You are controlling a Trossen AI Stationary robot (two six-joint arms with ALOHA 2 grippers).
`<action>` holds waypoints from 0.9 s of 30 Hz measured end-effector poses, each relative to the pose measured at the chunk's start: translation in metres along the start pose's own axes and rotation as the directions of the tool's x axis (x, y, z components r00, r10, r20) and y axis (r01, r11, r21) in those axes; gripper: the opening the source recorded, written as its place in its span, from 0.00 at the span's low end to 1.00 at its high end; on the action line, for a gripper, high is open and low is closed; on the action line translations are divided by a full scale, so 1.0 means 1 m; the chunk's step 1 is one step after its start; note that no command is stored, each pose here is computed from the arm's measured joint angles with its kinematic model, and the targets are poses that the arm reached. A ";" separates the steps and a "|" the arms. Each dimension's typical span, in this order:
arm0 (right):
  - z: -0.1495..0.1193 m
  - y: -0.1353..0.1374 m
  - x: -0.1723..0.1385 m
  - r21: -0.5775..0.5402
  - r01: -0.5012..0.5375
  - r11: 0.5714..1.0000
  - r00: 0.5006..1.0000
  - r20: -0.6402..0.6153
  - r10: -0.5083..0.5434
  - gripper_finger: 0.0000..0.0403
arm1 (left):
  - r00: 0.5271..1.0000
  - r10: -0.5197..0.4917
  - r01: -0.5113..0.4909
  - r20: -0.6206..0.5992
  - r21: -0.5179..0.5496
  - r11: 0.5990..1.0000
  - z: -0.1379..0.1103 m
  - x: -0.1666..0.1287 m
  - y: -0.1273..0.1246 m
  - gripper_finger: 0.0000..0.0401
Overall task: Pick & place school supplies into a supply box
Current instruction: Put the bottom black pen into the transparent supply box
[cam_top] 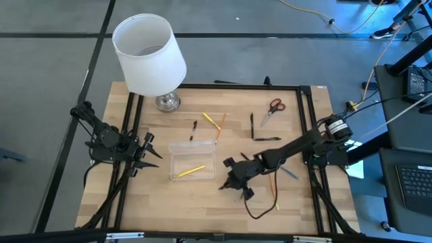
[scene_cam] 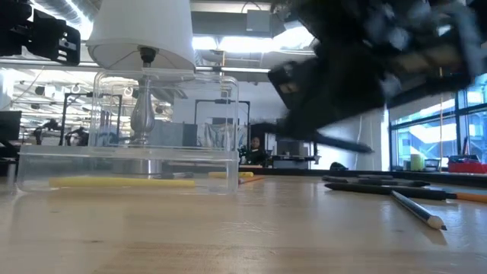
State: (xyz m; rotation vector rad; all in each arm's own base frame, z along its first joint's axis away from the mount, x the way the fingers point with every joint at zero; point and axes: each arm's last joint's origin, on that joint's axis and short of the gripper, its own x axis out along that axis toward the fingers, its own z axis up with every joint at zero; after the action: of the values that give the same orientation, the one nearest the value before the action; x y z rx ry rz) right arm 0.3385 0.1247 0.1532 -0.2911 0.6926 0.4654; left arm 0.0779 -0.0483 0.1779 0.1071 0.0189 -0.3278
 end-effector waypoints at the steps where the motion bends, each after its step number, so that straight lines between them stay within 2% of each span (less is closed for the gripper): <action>1: 0.006 -0.002 -0.001 0.024 0.032 0.999 0.999 0.008 -0.032 0.15 | 1.000 0.000 0.000 0.000 0.000 1.000 0.000 0.000 0.000 0.39; 5: 0.034 -0.011 -0.006 0.066 0.105 0.992 0.993 0.053 -0.108 0.15 | 1.000 -0.001 0.001 0.000 0.000 1.000 0.000 0.000 0.000 0.40; 10: 0.071 -0.029 -0.017 0.090 0.146 0.985 0.974 0.164 -0.159 0.15 | 1.000 -0.001 0.001 0.000 0.000 1.000 0.000 0.000 0.000 0.39; 13: 0.084 -0.044 -0.022 0.110 0.178 0.978 0.953 0.230 -0.199 0.15 | 1.000 -0.001 0.001 0.000 0.000 1.000 0.000 0.000 0.000 0.39; 19: 0.087 -0.071 -0.012 0.158 0.227 0.961 0.895 0.355 -0.270 0.15 | 1.000 -0.003 0.003 -0.002 0.000 1.000 0.000 0.000 0.000 0.40; 27: 0.066 -0.081 0.028 0.205 0.186 0.961 0.888 0.384 -0.254 0.15 | 1.000 -0.011 0.011 -0.006 0.002 1.000 -0.001 0.000 0.000 0.39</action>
State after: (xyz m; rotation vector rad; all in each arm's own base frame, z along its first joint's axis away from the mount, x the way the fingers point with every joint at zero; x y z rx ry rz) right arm 0.4335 0.0910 0.1918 -0.1084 0.2795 0.2362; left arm 0.0778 -0.0486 0.1772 0.1100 0.0250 -0.3384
